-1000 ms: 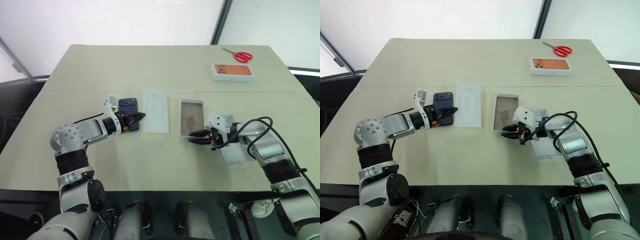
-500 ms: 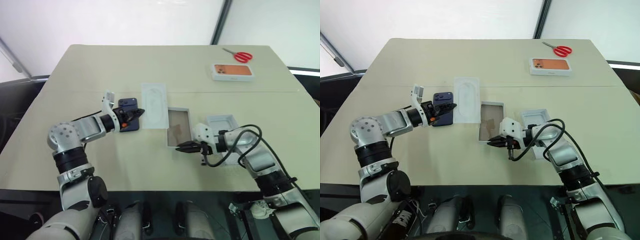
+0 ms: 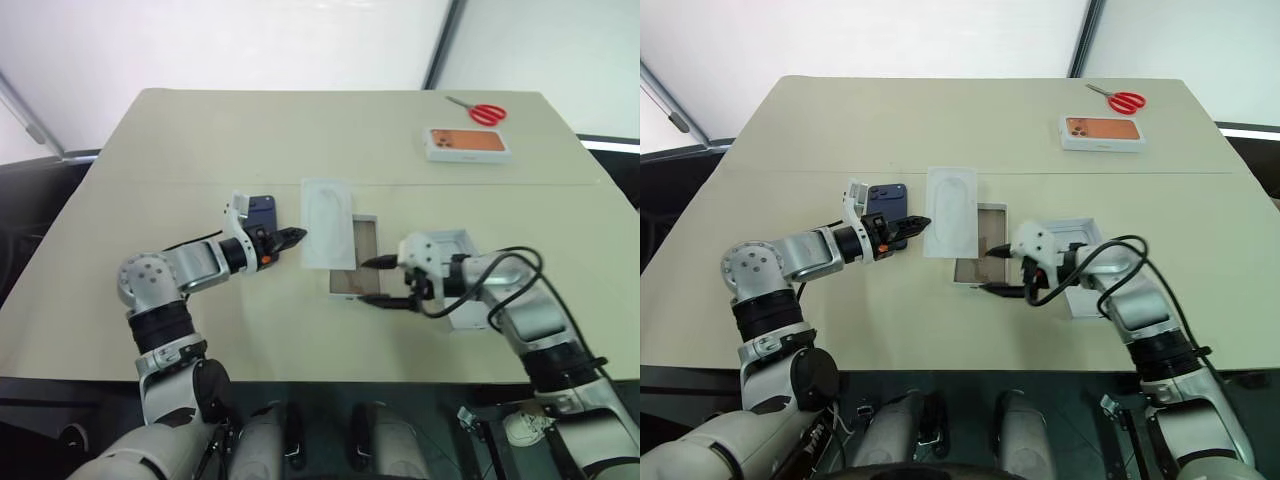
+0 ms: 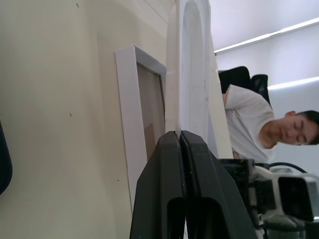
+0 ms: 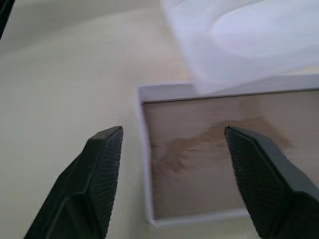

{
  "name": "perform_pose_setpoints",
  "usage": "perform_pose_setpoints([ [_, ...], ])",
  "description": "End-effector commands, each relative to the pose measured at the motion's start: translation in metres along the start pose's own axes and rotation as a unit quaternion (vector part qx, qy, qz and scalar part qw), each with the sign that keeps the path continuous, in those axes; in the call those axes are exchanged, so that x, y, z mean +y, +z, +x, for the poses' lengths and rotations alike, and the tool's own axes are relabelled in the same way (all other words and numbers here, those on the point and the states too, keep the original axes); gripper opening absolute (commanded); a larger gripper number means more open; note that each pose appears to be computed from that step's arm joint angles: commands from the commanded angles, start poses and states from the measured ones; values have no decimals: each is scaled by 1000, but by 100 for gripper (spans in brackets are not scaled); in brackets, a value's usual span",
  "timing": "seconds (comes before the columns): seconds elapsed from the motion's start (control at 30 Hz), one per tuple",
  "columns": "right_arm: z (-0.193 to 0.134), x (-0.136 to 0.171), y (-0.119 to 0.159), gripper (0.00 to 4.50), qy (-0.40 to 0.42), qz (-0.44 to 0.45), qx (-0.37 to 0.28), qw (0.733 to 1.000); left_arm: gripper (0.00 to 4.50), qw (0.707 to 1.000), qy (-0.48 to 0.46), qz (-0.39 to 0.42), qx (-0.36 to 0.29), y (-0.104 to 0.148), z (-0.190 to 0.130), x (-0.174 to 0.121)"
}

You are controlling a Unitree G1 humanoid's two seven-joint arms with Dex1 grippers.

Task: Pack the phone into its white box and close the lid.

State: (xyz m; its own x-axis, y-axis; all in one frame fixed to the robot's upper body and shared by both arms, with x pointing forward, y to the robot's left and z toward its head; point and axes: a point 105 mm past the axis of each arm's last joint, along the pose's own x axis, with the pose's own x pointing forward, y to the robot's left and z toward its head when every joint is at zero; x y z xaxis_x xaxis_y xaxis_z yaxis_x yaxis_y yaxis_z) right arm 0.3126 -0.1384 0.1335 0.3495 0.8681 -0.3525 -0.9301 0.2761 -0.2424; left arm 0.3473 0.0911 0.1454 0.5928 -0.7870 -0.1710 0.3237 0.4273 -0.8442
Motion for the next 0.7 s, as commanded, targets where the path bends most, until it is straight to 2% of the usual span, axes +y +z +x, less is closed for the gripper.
perform_pose_setpoints([
  [0.03, -32, -9, 5, 351, -27, -14, -15, 999, 0, 1000, -20, 7, -12, 1, 7, -12],
  [0.13, -56, -26, 10, 351, -76, -1, -51, 996, 0, 1000, -25, -2, 3, -10, 16, -14],
  [0.23, -64, -33, 10, 351, -96, -16, -49, 994, 0, 999, -27, -8, 25, -20, 21, -17],
  [0.7, -51, -36, 9, 351, -104, -38, -48, 993, 0, 998, 5, -6, 69, -40, 30, -10],
])
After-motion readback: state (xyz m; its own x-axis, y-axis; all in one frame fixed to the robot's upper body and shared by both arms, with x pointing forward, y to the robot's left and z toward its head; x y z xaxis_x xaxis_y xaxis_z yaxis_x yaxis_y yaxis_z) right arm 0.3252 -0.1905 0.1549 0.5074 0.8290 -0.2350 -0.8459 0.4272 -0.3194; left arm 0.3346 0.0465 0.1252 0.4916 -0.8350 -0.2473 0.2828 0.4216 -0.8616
